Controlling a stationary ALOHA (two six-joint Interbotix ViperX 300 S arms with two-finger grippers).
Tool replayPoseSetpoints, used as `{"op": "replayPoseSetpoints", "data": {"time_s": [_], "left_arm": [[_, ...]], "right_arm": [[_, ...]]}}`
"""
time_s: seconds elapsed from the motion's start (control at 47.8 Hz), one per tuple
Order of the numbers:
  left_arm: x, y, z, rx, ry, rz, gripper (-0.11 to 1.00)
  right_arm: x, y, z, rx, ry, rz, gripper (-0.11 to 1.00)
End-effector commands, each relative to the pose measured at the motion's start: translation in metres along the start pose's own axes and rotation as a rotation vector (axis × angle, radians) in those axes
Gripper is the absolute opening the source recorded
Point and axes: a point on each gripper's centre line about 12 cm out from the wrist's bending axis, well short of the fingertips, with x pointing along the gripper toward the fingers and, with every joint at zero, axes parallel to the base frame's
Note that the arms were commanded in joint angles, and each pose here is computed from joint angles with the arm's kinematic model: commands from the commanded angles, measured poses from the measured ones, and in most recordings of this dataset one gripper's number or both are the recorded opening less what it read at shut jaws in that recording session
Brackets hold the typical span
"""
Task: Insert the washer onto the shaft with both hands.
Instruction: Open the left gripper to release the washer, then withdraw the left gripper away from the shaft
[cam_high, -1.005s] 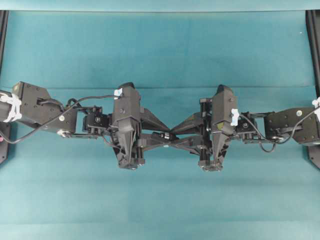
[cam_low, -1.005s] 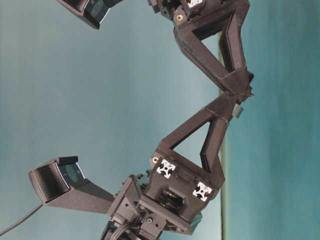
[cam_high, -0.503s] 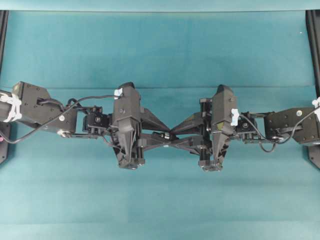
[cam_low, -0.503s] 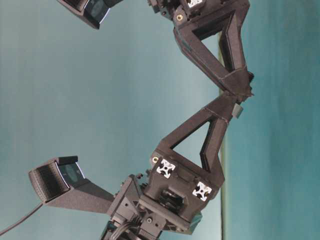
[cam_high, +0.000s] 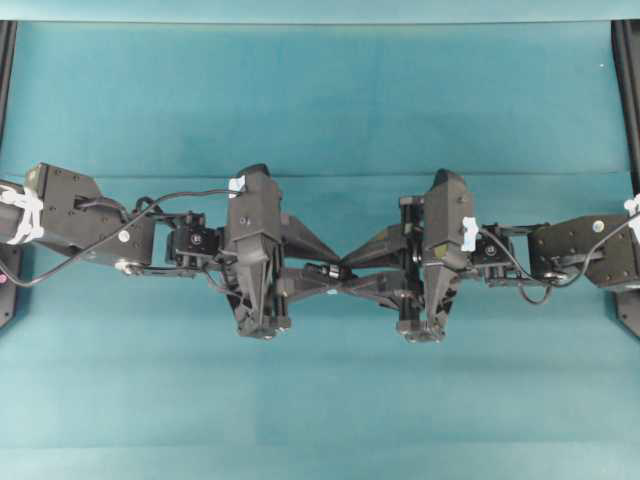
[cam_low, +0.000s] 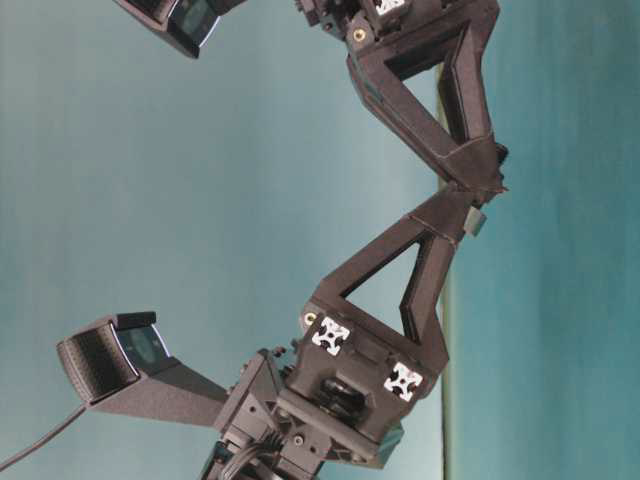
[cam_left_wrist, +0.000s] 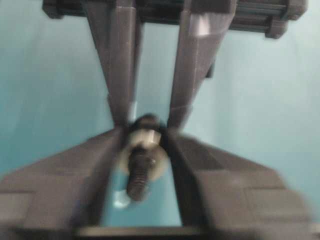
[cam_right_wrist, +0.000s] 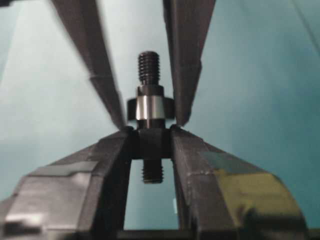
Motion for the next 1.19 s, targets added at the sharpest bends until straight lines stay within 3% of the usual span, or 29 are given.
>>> {"op": "replayPoseSetpoints", "data": {"time_s": [0.0, 0.063, 0.67, 1.173], "left_arm": [[-0.001, -0.003, 0.016, 0.005, -0.050, -0.010, 0.60], [-0.001, -0.003, 0.017, 0.005, -0.053, -0.010, 0.66], [-0.002, -0.003, 0.017, -0.001, -0.053, -0.010, 0.64], [-0.028, -0.001, 0.010, -0.003, 0.039, 0.009, 0.64]], "right_arm": [[-0.001, 0.000, 0.005, 0.007, -0.019, -0.001, 0.00], [-0.003, -0.001, 0.004, 0.007, -0.016, -0.002, 0.00], [-0.006, -0.001, 0.000, 0.009, -0.007, -0.002, 0.00], [-0.006, -0.001, 0.001, 0.010, -0.007, -0.003, 0.00]]}}
